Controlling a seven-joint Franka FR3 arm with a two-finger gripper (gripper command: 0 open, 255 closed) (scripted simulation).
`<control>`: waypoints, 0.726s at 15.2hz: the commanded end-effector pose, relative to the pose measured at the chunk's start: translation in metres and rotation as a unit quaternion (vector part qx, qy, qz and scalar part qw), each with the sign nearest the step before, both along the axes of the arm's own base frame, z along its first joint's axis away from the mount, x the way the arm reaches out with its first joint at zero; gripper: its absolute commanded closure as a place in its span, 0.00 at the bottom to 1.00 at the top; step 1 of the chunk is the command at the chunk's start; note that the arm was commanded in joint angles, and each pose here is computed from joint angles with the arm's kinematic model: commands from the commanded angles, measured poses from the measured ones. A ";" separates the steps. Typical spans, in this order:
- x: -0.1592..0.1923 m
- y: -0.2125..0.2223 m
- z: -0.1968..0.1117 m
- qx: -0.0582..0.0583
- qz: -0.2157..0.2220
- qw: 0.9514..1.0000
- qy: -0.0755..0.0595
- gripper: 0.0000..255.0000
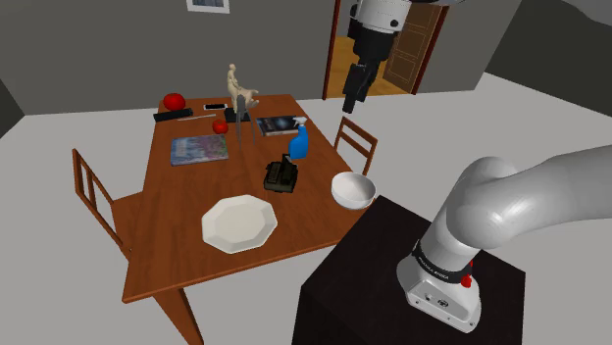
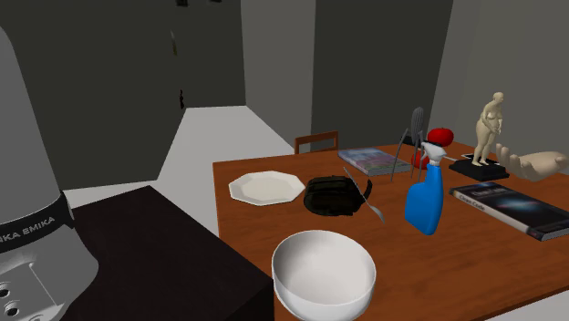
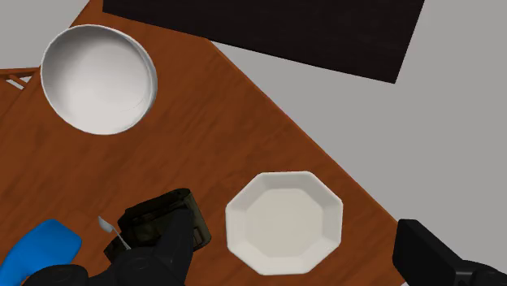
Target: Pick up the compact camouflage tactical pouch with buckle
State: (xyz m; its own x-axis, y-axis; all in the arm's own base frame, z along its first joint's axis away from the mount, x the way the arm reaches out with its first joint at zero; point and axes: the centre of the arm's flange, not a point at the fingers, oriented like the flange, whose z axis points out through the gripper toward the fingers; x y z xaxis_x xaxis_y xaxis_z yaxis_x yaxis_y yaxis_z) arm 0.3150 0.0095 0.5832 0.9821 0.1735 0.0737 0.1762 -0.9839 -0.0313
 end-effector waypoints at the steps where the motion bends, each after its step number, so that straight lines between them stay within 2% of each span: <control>1: 0.000 0.000 0.000 0.000 0.000 1.000 0.000 0.00; 11: 0.083 -0.056 -0.087 -0.009 0.049 0.999 0.007 0.00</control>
State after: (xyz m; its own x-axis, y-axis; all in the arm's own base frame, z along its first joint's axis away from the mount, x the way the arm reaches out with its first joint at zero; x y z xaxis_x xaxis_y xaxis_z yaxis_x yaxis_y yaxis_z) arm 0.3918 -0.0370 0.5086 0.9640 0.2595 0.0575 0.2609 -0.9651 -0.0200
